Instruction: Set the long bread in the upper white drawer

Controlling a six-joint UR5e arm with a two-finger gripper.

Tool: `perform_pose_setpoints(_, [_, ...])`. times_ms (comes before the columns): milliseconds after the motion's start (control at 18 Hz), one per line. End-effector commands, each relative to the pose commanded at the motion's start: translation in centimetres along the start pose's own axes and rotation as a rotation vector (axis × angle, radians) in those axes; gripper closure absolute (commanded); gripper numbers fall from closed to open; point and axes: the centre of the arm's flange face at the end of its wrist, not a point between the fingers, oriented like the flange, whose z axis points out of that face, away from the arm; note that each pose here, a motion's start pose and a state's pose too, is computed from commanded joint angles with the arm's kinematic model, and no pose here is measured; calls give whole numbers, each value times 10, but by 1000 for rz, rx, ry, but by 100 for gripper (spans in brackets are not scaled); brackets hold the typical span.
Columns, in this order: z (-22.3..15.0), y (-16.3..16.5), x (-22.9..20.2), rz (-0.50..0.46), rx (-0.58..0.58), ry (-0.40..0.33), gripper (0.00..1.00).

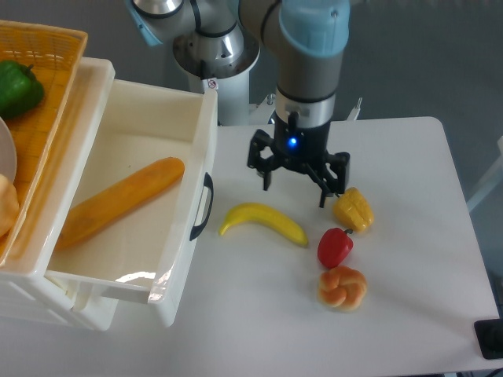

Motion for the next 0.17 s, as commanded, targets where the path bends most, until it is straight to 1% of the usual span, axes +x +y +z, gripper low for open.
perform_pose_setpoints(56, [5, -1, -2, 0, -5, -12, 0])
perform_pose_setpoints(167, [19, -4, -7, 0, -12, -8, 0])
